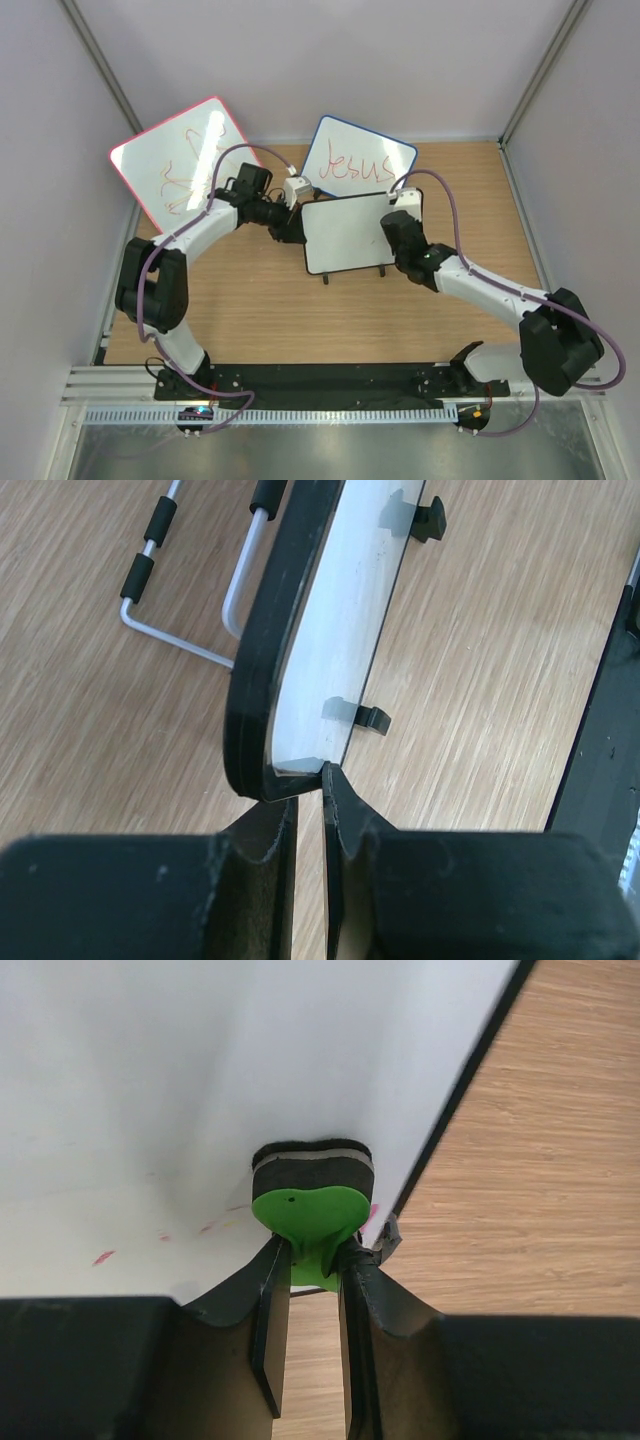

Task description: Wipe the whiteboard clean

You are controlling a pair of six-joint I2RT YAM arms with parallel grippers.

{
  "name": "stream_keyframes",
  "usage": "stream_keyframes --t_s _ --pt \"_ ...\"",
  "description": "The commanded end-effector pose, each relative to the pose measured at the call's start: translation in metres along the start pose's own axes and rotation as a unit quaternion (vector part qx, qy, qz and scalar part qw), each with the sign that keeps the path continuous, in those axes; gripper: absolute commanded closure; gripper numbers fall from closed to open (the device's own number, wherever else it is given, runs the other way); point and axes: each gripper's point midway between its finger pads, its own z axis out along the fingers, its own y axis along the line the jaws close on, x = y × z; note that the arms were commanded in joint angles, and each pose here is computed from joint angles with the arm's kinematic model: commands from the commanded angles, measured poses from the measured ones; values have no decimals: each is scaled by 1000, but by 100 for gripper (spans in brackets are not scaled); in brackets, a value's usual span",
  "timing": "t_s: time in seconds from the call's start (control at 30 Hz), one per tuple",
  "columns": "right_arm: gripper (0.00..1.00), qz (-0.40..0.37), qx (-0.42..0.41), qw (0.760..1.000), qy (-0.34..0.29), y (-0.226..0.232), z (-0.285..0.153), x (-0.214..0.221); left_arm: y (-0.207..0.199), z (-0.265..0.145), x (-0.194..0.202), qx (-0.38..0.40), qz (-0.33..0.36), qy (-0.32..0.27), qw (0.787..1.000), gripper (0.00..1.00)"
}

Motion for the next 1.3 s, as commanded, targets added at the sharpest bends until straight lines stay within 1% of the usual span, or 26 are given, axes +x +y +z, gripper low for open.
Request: stream_keyframes --t_s 0.0,0.07,0.1,0.13,0.2,0.27,0.3,0.4,0.47,0.5,0.53,0.57,0.63,0.67,0.8,0.9,1.03,1.13,1.27 --pt "99 -4 -45 998 -35 41 -7 -24 8 -1 -11 -15 41 -7 999 100" --pt "99 -24 -65 997 -30 65 -7 -18 8 -1 -12 -15 41 -7 999 100" --pt "99 -29 -94 994 -39 88 -16 -23 9 -1 -11 -16 42 -6 999 100" --pt "99 -41 -117 992 -29 104 -15 -15 9 -1 -11 -16 42 -6 999 100" --pt "99 -43 -156 986 -37 132 -23 -20 8 -1 -11 -15 41 -6 999 100" --pt "99 -44 -176 983 -29 147 -22 -17 8 0 -11 -14 42 -6 999 100" --pt "99 -36 -177 983 -35 149 -22 -22 8 -1 -11 -15 41 -6 999 100" --pt "99 -28 -158 986 -42 139 -19 -26 7 -2 -11 -15 43 -6 999 100" --pt "99 -4 -140 989 -40 122 -15 -31 7 -2 -11 -15 44 -6 999 100" --pt "99 -3 -127 991 -30 112 -11 -24 7 -2 -12 -15 44 -7 999 100" --pt "99 13 -103 994 -26 92 -2 -24 7 -2 -12 -15 44 -7 999 100" --pt "99 23 -88 996 -14 79 3 -12 6 -1 -11 -13 43 -6 999 100" --pt "99 55 -70 996 -18 52 5 -14 6 -2 -12 -13 43 -8 999 100" --pt "99 71 -47 996 -16 28 8 -10 5 -2 -12 -13 45 -8 999 99" --pt "99 81 -10 997 -10 -13 9 -1 6 -1 -12 -12 44 -7 999 100" --pt "99 84 -6 996 -11 -26 6 -2 7 -1 -11 -14 44 -6 999 100" --pt "99 75 -17 997 -11 -23 5 -10 7 -1 -11 -12 41 -6 999 100" --pt "99 69 -28 997 -11 -18 4 -22 7 -2 -11 -14 44 -6 999 100" --pt "99 70 -45 996 -39 -11 -5 -53 7 -1 -10 -14 44 -5 999 100"
